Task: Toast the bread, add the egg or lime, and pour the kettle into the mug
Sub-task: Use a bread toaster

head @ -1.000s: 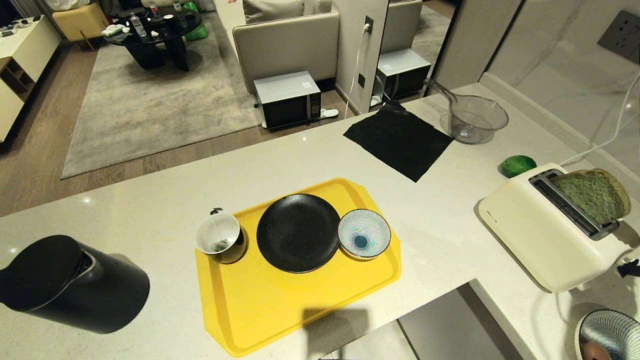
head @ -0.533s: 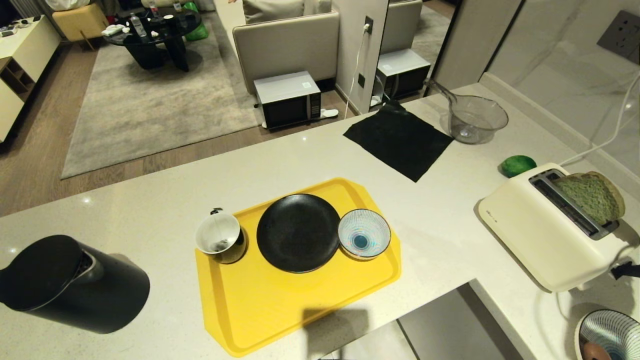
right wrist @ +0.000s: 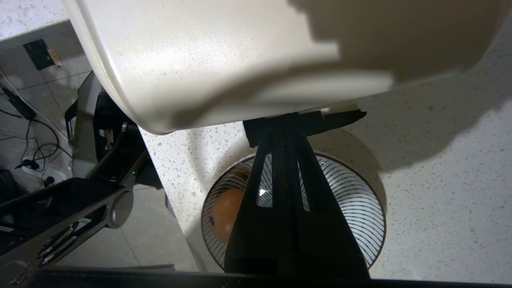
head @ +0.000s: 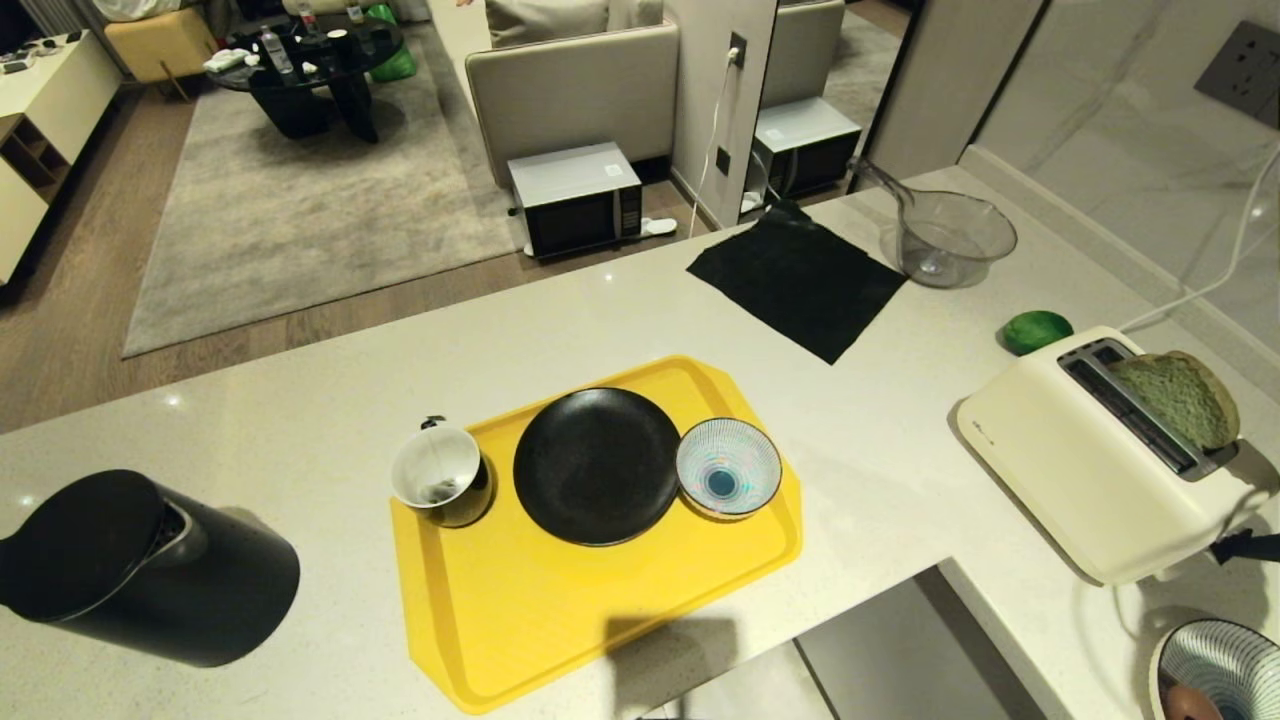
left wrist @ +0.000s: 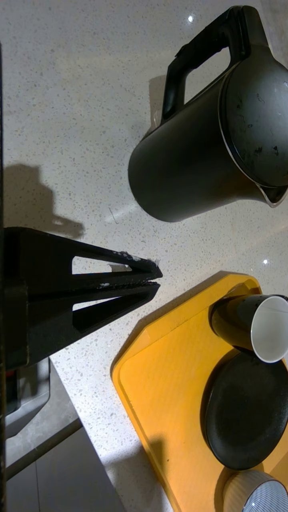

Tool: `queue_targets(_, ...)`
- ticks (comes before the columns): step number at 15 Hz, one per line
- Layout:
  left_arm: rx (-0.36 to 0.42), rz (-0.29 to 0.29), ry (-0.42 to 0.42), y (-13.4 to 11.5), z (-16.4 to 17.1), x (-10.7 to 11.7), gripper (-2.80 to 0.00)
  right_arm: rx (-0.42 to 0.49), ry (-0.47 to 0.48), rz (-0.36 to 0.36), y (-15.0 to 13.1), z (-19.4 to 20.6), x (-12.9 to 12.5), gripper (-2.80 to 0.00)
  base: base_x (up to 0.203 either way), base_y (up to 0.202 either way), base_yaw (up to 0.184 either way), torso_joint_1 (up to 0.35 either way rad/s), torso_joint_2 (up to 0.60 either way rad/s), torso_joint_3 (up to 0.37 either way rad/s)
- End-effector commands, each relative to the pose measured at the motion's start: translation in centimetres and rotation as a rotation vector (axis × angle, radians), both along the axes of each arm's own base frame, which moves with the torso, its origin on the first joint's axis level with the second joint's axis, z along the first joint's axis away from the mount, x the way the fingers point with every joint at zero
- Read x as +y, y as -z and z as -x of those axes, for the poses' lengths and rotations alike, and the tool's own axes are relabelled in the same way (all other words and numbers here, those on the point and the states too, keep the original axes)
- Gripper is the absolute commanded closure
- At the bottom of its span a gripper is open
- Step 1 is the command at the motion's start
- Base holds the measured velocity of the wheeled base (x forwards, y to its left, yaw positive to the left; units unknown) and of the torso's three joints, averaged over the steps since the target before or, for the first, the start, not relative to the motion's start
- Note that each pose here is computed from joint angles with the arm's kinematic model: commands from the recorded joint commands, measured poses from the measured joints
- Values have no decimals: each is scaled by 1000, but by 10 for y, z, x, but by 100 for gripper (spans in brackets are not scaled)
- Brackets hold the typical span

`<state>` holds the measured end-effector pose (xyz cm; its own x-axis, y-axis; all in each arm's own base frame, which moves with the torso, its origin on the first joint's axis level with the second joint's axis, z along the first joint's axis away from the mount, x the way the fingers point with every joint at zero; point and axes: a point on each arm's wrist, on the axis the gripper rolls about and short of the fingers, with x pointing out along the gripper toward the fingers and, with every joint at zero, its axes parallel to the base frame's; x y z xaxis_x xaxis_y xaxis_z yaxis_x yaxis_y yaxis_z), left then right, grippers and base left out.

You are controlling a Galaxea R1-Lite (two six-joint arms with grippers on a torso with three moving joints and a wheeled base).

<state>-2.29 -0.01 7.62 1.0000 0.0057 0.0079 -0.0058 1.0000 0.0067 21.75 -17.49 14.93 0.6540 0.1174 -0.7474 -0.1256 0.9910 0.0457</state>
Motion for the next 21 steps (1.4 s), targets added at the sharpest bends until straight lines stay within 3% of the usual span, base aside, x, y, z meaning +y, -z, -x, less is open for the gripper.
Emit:
queue_targets(1, -1, -1, 0, 0, 0, 0, 0, 13, -6, -13, 5, -2, -2, 0, 0, 0, 0, 0, 0, 0)
queue_targets(21, -1, 1, 0, 0, 0, 0, 0, 37, -18, -27, 15, -8, -5, 0, 0, 0, 0, 0, 0, 0)
